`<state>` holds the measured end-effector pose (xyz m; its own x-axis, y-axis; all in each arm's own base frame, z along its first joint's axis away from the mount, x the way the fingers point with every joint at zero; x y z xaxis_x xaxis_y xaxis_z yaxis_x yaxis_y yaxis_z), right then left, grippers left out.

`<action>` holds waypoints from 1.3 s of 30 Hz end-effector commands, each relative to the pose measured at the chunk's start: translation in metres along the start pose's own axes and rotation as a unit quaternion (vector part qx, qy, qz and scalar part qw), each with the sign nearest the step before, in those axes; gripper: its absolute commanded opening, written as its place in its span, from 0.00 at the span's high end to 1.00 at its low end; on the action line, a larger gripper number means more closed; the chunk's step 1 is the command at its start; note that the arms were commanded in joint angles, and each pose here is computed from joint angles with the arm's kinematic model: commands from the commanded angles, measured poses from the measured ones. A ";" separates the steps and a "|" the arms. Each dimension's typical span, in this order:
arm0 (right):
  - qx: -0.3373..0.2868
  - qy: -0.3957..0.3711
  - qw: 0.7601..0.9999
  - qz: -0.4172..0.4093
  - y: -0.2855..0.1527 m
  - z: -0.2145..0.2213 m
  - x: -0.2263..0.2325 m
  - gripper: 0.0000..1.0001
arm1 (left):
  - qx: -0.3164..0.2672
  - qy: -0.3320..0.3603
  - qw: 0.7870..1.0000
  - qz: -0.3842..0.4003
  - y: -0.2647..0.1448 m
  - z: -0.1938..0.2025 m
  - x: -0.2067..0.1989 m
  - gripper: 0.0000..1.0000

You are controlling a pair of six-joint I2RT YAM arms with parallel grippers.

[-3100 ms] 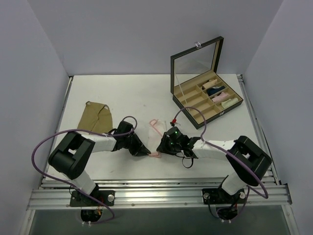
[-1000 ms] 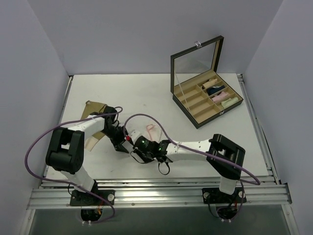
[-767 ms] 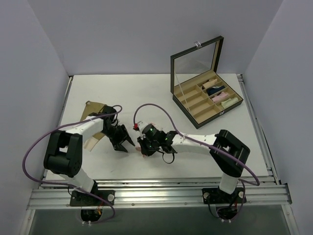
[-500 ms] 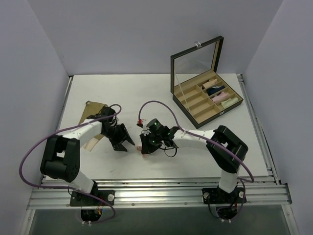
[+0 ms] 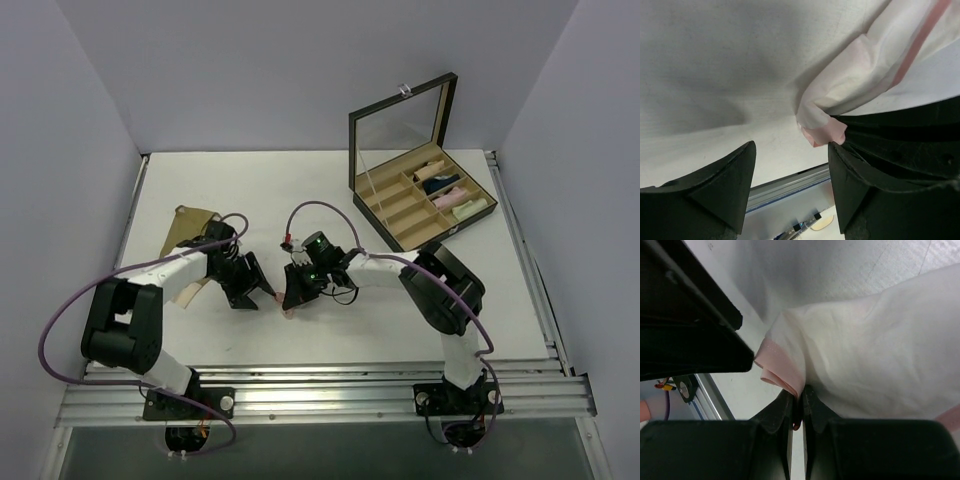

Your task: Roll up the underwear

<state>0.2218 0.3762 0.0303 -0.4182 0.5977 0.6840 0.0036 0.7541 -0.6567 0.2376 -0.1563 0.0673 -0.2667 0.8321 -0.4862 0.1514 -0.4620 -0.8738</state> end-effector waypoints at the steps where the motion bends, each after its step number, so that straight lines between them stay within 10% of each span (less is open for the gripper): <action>1: -0.004 -0.019 1.000 -0.021 -0.007 -0.011 0.012 1.00 | -0.005 -0.002 1.000 0.013 0.007 -0.014 -0.007 0.32; 17: -0.006 -0.034 0.999 0.002 -0.015 -0.009 0.008 1.00 | -0.053 -0.067 0.996 0.040 0.000 -0.041 -0.030 0.27; 39: -0.034 -0.046 0.998 0.031 -0.014 -0.019 0.012 1.00 | 0.031 -0.128 0.990 0.039 0.034 -0.017 -0.024 0.36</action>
<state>0.2275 0.3723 0.0294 -0.4599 0.6201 0.6356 0.0398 0.7295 -0.6829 0.2618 -0.1809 0.0447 -0.4820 0.7076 -0.5167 0.1373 -0.5215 -0.8421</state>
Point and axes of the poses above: each gripper's point midway between its finger pads, its own y axis out along the fingers, its own x axis along the line the jaws close on, z = x × y, the point moved 2 cm from there along -y, back along the fingers, and after that the axes turned 8 degrees about y, right-handed, at the moved point
